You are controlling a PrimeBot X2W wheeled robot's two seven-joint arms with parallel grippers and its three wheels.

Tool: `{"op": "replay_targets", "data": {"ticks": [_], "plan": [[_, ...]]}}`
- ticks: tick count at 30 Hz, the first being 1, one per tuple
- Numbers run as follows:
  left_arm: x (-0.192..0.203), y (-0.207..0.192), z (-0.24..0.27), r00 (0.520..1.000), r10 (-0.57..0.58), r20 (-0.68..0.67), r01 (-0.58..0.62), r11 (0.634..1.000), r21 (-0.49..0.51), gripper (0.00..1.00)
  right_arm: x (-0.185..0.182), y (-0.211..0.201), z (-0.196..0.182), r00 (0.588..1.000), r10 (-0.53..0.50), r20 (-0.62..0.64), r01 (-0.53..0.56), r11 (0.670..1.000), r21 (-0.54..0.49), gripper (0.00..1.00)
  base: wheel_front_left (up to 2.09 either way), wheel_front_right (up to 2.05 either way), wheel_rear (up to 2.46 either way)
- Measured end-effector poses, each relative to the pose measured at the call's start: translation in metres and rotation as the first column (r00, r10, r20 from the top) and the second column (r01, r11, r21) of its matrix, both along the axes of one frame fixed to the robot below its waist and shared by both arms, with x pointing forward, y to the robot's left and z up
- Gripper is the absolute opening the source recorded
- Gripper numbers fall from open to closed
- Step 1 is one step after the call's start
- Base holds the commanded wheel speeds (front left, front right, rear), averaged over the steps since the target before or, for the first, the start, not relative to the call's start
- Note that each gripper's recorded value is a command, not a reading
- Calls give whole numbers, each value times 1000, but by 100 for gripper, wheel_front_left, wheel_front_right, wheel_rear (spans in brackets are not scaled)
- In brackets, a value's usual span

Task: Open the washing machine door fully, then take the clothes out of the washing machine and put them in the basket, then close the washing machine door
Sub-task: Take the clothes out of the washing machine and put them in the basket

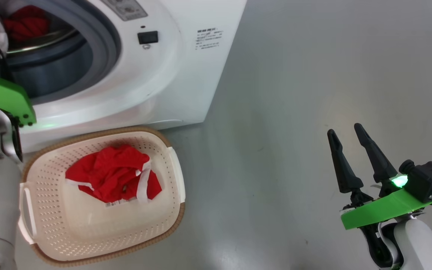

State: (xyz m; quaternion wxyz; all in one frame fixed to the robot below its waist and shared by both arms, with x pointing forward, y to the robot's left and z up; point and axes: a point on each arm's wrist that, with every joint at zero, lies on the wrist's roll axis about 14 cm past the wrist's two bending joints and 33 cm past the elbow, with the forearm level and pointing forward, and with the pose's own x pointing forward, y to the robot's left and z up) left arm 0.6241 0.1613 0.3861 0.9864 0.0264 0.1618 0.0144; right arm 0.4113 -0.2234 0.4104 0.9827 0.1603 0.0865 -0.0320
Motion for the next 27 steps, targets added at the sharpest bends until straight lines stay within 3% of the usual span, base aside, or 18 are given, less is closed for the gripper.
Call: {"op": "replay_targets", "data": {"ticks": [15, 16, 18, 20, 21, 27], "plan": [[28, 7, -33, 995, 38, -92, -32, 997, 69, 100, 7, -13, -8, 999, -52, -16, 52, 999, -2, 100, 0, 0, 0], [28, 7, -35, 995, 36, -97, -30, 997, 71, 85, 6, -14, -8, 998, -55, -18, 55, 999, -3, 100, 0, 0, 0], [28, 5, -38, 994, 32, -107, -25, 997, 73, 44, 5, -15, -9, 998, -59, -20, 59, 998, -4, 100, 0, 0, 0], [27, 5, -39, 993, 30, -111, -21, 997, 78, 9, 5, -15, -9, 998, -60, -20, 60, 998, -3, 100, 0, 0, 0], [27, 4, -39, 993, 28, -111, -20, 997, 80, 0, 5, -15, -9, 998, -60, -19, 60, 998, -2, 100, 0, 0, 0], [26, 7, -36, 994, 31, -109, -22, 996, 91, 0, 6, -13, -7, 998, -56, -14, 56, 998, 2, 100, 0, 0, 0]]}}
